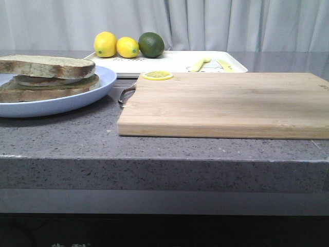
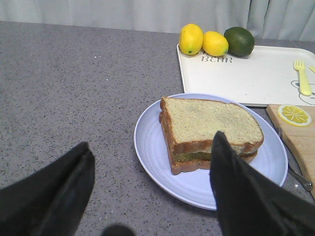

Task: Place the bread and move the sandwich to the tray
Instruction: 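Open the right gripper and withdraw it from the sandwich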

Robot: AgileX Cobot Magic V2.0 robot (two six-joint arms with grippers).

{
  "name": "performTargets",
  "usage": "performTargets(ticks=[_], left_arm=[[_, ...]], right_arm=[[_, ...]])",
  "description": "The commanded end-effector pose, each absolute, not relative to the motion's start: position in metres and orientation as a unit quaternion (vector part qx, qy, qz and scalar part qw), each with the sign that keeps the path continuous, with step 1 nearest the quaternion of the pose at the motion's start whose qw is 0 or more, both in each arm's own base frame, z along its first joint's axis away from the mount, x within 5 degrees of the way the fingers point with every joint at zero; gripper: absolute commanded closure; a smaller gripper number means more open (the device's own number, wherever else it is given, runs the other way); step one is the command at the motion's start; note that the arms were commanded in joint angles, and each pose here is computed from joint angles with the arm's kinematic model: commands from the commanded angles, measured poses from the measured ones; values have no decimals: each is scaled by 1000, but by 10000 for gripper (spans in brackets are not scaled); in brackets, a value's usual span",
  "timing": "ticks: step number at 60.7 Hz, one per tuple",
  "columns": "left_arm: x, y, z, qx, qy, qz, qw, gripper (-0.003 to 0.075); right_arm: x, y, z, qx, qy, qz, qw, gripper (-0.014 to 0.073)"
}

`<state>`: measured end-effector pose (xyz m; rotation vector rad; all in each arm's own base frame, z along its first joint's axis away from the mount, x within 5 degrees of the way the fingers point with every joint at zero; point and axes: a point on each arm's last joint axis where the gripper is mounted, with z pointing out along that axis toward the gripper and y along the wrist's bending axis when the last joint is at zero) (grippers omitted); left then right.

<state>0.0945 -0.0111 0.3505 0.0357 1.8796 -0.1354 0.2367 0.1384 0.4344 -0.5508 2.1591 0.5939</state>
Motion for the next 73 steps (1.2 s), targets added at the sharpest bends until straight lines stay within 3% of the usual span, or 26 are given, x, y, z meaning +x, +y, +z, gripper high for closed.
performTargets(ticks=[1,17,28,40,58,73], left_arm=[[96,-11,368,13,776,-62,627,228],[96,-11,368,13,777,-62,627,228],[96,-11,368,13,777,-62,627,228],[95,-10,367,20,788,-45,613,228],[106,-7,375,26,865,-9,501,227],[161,-12,375,34,919,4,393,228]], right_arm=[[204,118,458,-209,827,228,469,132],[143,87,430,-222,793,211,527,132],[118,73,400,-214,787,208,541,132],[100,64,389,-204,769,210,568,132],[98,63,389,-206,770,212,565,132],[98,63,389,-206,770,212,565,132]])
